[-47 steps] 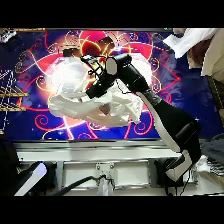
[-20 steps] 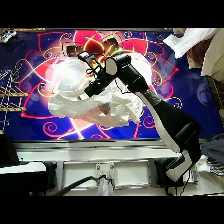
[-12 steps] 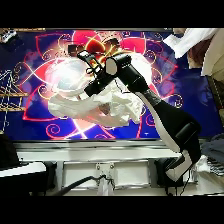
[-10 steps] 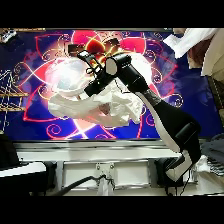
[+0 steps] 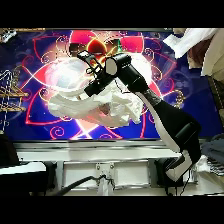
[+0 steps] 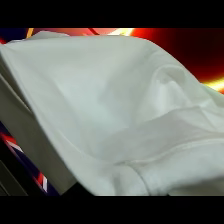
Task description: Fold the clothes and pants, and hang the long-sleeved shirts on hangers.
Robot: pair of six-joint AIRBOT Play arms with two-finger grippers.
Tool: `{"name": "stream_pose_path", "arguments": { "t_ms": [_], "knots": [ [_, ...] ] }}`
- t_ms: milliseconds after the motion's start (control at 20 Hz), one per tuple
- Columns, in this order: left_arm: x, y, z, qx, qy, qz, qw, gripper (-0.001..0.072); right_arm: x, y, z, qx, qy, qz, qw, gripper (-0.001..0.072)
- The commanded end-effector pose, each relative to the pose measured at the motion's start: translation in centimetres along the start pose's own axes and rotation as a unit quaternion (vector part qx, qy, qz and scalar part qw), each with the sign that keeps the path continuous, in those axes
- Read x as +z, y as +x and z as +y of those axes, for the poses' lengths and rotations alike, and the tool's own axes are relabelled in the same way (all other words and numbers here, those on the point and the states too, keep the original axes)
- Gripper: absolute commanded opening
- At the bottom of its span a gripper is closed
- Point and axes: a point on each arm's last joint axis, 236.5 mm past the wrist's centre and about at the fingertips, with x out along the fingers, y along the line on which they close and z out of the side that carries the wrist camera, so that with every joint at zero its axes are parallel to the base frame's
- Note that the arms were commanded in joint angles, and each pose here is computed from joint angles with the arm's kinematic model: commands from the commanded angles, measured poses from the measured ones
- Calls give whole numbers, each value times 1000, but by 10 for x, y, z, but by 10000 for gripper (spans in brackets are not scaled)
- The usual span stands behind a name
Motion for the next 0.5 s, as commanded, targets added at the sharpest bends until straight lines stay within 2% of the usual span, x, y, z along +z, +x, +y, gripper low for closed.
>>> {"name": "stream_pose_path", "arguments": {
  "t_ms": [0, 450],
  "knots": [
    [-1, 8, 2, 3, 2, 2, 1000, 240, 0, 0, 0, 0, 0, -1, 1000, 23],
    [0, 23, 5, 10, 8, 2, 1000, 239, 0, 0, 0, 0, 0, 0, 1000, 23]
  ]
}}
